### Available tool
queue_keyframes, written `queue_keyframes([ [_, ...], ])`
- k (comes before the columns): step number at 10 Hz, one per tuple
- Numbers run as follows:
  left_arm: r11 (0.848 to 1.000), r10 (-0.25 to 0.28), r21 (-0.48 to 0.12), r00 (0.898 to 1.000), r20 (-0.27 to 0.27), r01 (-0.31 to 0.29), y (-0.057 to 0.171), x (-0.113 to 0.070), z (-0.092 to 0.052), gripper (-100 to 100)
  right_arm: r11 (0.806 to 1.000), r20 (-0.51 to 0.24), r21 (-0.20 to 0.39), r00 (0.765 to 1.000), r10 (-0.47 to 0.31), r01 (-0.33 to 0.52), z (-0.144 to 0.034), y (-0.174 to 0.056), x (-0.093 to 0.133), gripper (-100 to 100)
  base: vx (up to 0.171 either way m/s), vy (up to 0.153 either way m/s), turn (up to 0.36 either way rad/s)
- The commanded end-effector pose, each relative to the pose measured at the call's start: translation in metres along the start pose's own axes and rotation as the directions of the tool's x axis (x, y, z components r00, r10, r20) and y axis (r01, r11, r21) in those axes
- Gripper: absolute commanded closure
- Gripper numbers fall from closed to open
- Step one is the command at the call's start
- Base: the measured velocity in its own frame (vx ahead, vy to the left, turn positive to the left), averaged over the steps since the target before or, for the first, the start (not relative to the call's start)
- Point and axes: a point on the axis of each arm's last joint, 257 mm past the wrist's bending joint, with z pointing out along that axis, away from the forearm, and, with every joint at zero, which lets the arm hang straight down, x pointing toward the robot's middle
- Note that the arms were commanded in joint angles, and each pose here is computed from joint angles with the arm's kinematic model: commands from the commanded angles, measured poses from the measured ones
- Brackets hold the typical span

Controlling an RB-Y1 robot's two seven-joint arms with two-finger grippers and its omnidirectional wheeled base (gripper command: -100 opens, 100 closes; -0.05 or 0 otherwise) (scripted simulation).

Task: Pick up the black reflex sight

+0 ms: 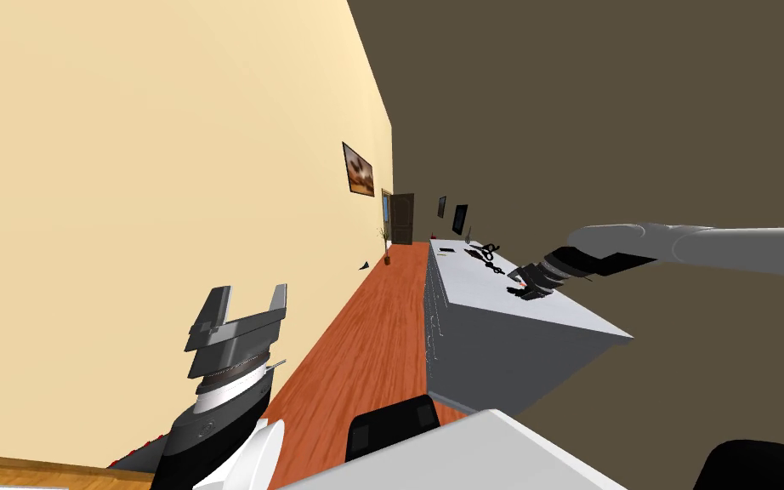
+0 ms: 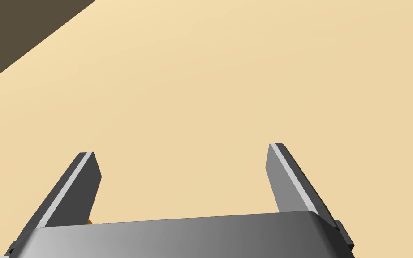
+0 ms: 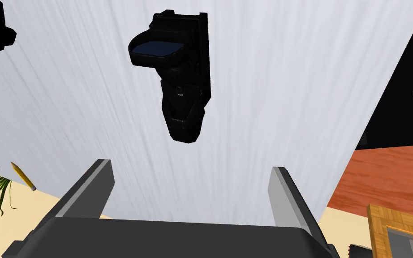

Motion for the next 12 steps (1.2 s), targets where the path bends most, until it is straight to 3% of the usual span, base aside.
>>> queue_keyframes([
  [1,1.000,0.000,0.000,1.000,0.000,0.000,0.000,0.000,0.000,0,0.999,-0.086,-0.043,0.996,-0.018,0.014,0.001,0.008,0.017,-100,0.064,-0.044,0.037],
  [2,1.000,0.000,0.000,1.000,0.000,0.000,0.000,0.000,0.000,0,0.998,-0.118,-0.062,0.993,-0.024,0.017,0.003,0.012,0.025,-100,0.084,-0.058,0.045],
  [6,1.000,0.000,0.000,1.000,0.000,0.000,0.000,0.000,0.000,0,0.997,-0.131,-0.073,0.991,-0.026,0.016,0.003,0.014,0.027,-100,0.018,-0.015,0.004],
  [7,1.000,0.000,0.000,1.000,0.000,0.000,0.000,0.000,0.000,0,0.997,-0.133,-0.073,0.991,-0.027,0.017,0.003,0.014,0.028,0,0.000,0.000,0.000],
  [8,1.000,0.000,0.000,1.000,0.000,0.000,0.000,0.000,0.000,0,0.998,-0.138,-0.070,0.990,-0.013,0.003,0.011,0.025,0.043,-100,0.010,0.009,0.091],
  [12,1.000,0.000,0.000,1.000,0.000,0.000,0.000,0.000,0.000,0,0.998,-0.140,-0.069,0.990,-0.006,-0.004,0.012,0.028,0.050,-100,0.022,0.011,0.042],
])
